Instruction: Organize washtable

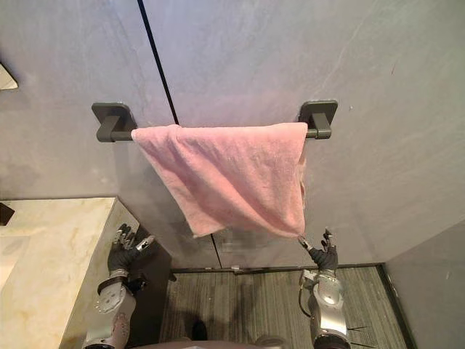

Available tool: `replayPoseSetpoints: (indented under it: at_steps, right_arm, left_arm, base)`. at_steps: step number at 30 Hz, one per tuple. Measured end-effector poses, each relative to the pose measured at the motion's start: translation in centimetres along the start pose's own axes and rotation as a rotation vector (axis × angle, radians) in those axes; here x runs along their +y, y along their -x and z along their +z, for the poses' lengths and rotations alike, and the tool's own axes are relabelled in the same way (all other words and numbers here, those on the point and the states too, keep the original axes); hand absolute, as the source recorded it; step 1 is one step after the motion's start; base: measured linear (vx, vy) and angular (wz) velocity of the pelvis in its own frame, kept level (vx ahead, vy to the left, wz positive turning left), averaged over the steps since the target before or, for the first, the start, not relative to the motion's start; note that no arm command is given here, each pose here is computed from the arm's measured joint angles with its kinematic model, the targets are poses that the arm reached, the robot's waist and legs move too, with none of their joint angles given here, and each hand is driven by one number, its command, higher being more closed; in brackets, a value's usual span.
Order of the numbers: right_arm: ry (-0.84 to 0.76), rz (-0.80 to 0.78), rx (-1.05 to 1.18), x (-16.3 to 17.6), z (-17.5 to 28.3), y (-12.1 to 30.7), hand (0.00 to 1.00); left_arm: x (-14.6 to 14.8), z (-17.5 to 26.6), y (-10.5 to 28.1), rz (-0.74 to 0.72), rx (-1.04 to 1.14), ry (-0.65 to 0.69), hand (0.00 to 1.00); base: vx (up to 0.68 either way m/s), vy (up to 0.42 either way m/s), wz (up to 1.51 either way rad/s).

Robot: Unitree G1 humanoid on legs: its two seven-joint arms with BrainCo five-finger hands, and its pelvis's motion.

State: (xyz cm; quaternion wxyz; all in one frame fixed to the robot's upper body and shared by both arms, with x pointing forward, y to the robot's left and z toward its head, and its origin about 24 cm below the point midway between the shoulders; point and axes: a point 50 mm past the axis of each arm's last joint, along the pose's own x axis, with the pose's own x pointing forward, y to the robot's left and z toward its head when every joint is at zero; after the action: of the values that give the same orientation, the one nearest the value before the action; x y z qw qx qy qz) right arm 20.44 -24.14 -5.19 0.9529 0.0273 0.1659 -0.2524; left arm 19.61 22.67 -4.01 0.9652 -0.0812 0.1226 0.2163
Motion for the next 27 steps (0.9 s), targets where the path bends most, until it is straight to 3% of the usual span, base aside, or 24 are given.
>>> replayPoseSetpoints:
  at_steps: [5, 9, 13, 16, 20, 25, 27]
  right_arm:
    - [-0.091, -0.143, -0.230, -3.0, 5.5, -0.2, 0.00]
    - [-0.142, -0.245, -0.634, -5.9, 14.3, 1.3, 0.00]
    - [-0.157, -0.201, -0.944, -5.4, 20.6, 3.5, 0.00]
    - [-0.184, -0.056, -1.180, -2.7, 24.7, 6.3, 0.00]
    - [-0.210, 0.360, -1.414, 2.6, 27.8, 10.5, 0.00]
    - [-0.143, 0.968, -1.380, 9.3, 26.8, 13.5, 0.00]
    - [-0.102, 1.125, -1.318, 10.9, 25.6, 14.0, 0.00]
  left_arm:
    - [-0.2, 3.8, -0.3, -0.016, -0.158, 0.033, 0.00]
    - [0.7, 12.5, 0.5, 0.038, -0.547, 0.113, 0.00]
    - [0.3, 18.3, 2.5, 0.000, -0.852, 0.140, 0.00]
    - [-1.3, 21.6, 4.7, -0.118, -1.043, 0.177, 0.00]
    - [-4.6, 23.5, 6.9, -0.440, -1.148, 0.229, 0.00]
    - [-10.1, 21.7, 7.3, -0.894, -1.012, 0.118, 0.00]
    - [-11.2, 20.2, 7.1, -0.984, -0.924, 0.074, 0.00]
  base:
    - [-0.01, -0.005, -0.03]
    - [0.00, 0.000, 0.00]
    - [0.00, 0.000, 0.00]
    - [0.00, 0.000, 0.00]
    - [0.00, 0.000, -0.02]
    - [0.00, 0.000, -0.02]
    - [-0.02, 0.001, -0.10]
